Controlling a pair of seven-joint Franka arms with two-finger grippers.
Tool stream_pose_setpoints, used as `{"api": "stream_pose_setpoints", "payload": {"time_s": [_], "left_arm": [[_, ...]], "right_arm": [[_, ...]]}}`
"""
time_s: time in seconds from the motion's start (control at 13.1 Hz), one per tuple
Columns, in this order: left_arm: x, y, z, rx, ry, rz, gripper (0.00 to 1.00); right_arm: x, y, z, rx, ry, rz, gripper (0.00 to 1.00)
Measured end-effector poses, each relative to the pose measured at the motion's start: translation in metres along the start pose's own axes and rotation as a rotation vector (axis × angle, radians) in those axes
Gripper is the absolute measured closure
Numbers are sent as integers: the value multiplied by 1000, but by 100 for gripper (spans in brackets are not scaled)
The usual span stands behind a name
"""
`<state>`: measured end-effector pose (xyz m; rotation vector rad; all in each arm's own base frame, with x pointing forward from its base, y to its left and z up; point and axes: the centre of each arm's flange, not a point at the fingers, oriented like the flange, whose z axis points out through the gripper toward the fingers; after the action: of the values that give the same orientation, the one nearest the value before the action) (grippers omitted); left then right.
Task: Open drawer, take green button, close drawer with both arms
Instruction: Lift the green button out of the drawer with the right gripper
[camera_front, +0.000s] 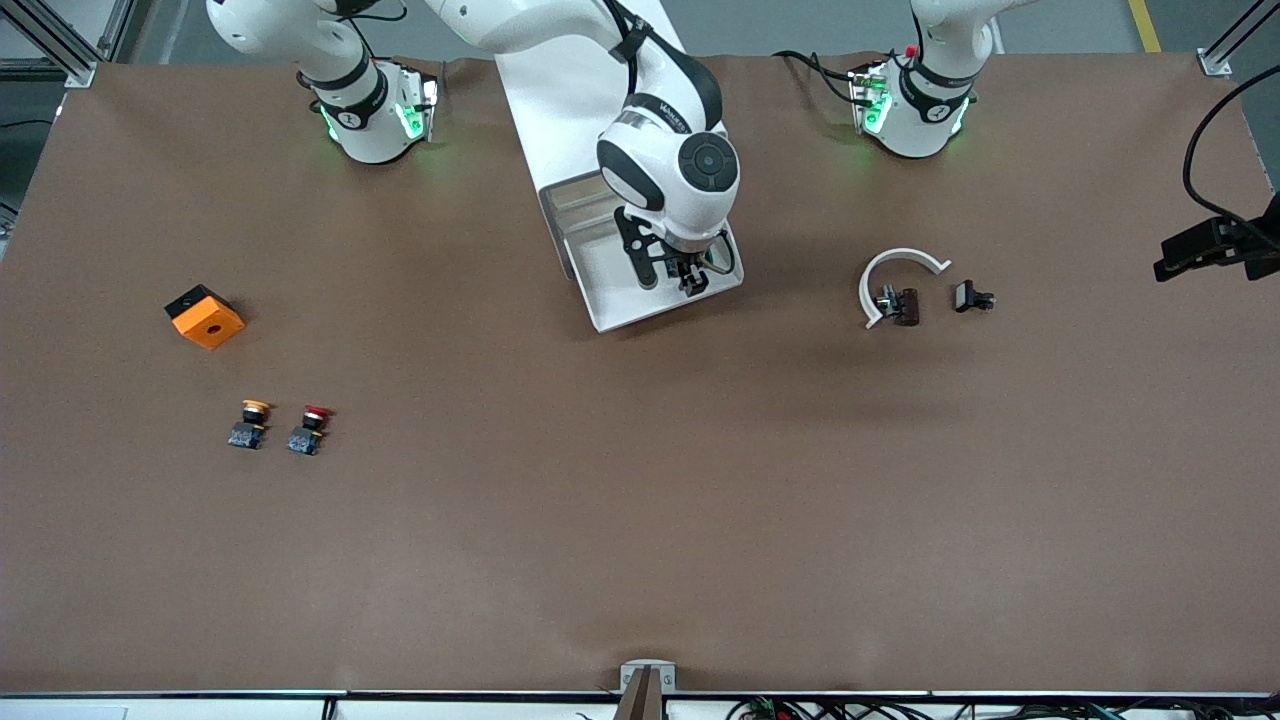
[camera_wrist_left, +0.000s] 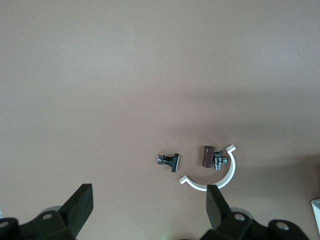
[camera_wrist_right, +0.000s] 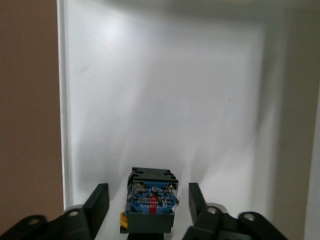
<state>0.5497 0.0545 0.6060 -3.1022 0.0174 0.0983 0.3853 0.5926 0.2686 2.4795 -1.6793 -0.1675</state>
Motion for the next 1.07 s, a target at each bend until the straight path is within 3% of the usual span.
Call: {"api": "stream_pose_setpoints", "payload": {"time_s": [0.15, 0.3, 0.76, 1.07], "left_arm": [[-10, 7, -9, 12, 19, 6, 0], [-13, 19, -15, 18, 32, 25, 0], [-12, 46, -13, 17, 36, 74, 0], [-11, 58, -15, 13, 41, 98, 0]], "right_arm": [[0, 0, 1, -3, -4, -9, 54], [0, 0, 0, -2, -5, -11, 58], [4, -14, -33, 30, -24, -74, 58], [64, -43, -96, -13, -25, -219, 58]]}}
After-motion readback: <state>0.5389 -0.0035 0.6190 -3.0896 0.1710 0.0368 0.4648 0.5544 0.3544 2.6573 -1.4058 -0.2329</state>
